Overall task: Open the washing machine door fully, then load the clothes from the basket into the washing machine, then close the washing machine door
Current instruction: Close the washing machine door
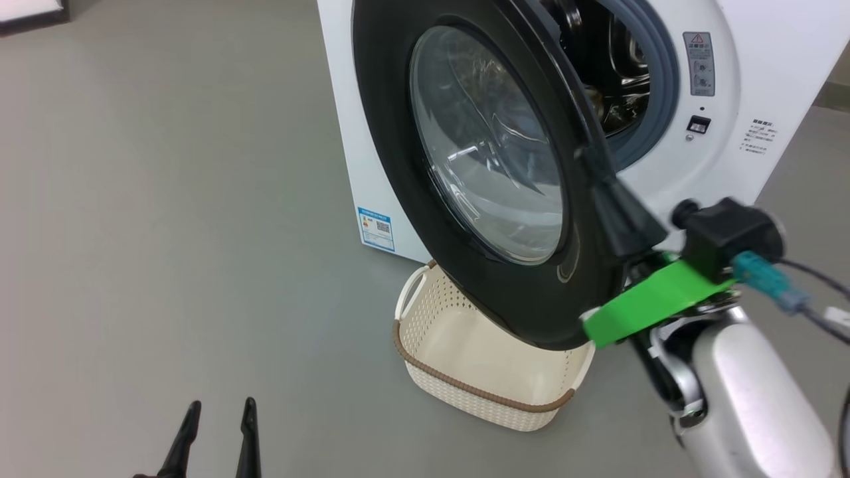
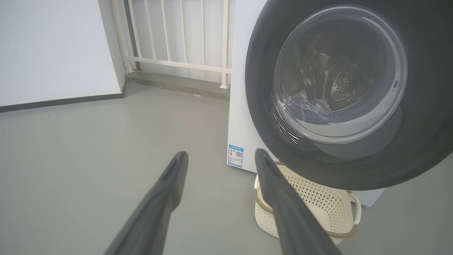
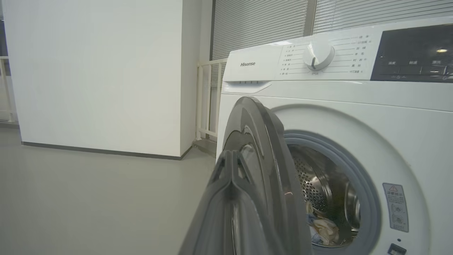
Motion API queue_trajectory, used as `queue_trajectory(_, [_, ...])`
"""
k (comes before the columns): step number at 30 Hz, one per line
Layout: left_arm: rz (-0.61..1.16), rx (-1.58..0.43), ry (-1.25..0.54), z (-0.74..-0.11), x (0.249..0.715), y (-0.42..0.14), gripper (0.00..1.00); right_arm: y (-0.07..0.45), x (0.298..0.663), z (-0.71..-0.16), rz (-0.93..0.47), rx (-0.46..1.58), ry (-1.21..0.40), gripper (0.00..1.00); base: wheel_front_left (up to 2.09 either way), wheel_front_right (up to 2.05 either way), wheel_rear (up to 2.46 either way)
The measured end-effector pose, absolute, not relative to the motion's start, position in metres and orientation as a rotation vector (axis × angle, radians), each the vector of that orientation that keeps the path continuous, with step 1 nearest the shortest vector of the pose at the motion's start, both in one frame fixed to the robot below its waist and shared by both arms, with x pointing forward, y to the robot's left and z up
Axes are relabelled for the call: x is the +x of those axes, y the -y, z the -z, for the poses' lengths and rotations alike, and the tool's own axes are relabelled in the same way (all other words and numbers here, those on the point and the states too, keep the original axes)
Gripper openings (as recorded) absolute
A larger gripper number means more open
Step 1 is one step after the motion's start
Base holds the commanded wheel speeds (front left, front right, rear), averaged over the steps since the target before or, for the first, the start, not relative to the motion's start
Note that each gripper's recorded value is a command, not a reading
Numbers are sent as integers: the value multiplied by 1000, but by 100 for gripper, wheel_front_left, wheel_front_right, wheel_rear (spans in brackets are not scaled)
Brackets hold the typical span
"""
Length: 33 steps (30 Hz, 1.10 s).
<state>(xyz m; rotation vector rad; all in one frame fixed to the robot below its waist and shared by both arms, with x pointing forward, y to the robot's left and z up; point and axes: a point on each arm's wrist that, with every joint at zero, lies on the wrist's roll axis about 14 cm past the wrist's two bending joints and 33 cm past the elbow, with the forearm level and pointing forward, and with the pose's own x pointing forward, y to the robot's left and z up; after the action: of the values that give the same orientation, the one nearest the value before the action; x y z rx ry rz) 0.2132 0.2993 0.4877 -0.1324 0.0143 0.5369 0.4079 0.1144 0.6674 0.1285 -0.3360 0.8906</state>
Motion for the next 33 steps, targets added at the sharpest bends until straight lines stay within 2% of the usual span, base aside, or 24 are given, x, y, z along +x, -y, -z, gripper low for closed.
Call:
queue_trajectory(5, [-549,-140,-11,-487,213,-299,100,-135,402,-631,-956,115,209,0,0,0,0])
queue_trajectory(13, [-563,-145,-11,-486,213,-300,100,-148,404,-575,-986,81,34,0,0,0,0])
queue_trajectory(22, [-571,-154,-18,-483,215,-298,100,-146,418,-539,-957,83,-79,0,0,0,0])
queue_trajectory(33, [-558,-162,-13,-483,220,-296,100,-141,429,-519,-918,81,-129,0,0,0,0])
